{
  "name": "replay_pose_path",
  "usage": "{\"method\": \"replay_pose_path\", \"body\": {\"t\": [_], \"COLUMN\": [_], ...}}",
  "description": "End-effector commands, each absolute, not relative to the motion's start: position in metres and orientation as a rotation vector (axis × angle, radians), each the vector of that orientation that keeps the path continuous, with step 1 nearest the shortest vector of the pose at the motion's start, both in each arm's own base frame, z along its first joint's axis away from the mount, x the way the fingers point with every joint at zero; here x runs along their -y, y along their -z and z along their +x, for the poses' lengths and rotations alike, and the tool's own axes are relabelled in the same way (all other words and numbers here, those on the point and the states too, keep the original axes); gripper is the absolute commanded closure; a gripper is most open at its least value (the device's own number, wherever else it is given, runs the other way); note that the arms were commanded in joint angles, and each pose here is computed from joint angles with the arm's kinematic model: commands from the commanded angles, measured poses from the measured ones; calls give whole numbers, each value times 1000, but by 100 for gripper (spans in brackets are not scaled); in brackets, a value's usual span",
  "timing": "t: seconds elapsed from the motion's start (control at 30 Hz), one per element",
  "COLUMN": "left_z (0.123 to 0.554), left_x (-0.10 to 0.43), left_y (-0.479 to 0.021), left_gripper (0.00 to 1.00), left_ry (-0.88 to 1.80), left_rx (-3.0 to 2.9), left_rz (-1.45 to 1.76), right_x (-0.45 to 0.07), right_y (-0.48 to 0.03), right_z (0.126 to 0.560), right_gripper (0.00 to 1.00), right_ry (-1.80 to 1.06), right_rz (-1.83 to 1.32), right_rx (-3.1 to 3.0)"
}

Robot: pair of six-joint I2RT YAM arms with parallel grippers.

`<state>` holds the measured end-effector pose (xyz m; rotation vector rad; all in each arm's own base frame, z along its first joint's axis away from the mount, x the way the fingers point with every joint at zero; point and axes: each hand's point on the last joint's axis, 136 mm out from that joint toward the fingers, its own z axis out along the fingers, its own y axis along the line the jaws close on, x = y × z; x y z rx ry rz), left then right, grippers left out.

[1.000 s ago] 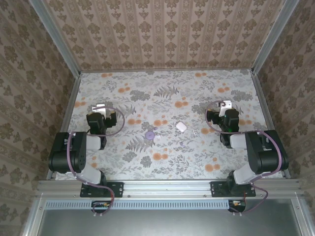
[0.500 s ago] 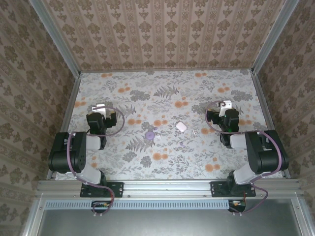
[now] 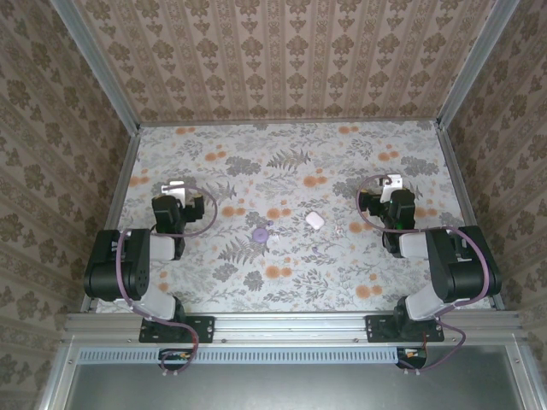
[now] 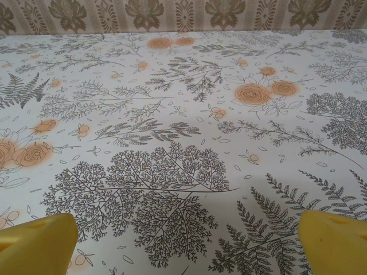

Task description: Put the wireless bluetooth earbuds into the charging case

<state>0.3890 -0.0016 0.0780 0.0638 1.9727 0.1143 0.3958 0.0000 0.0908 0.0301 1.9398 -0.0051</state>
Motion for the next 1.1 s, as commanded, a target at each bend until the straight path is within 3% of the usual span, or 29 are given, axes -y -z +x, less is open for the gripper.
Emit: {"method": "replay_pose_path", "body": {"t": [0.0, 0.53, 0.73, 1.07], "left_z": [398, 399, 402, 370], "left_x": [6, 6, 2, 81], "left_y": [-94, -93, -115, -166], "left_gripper": [0, 0, 2, 10], "left_ry": [-94, -47, -147, 13], "left_rx": [-1927, -1937, -1969, -2182], "left_rz": [105, 108, 83, 169], "right_x": [2, 1, -15, -72], "right_y": [-97, -99, -134, -180], "right_z": [400, 400, 396, 332], "right_gripper": [0, 0, 0, 0], "right_ry": [18, 17, -42, -139], "right_rz": [43, 40, -11, -94], "right_rx": [-1925, -1927, -2091, -2437]}}
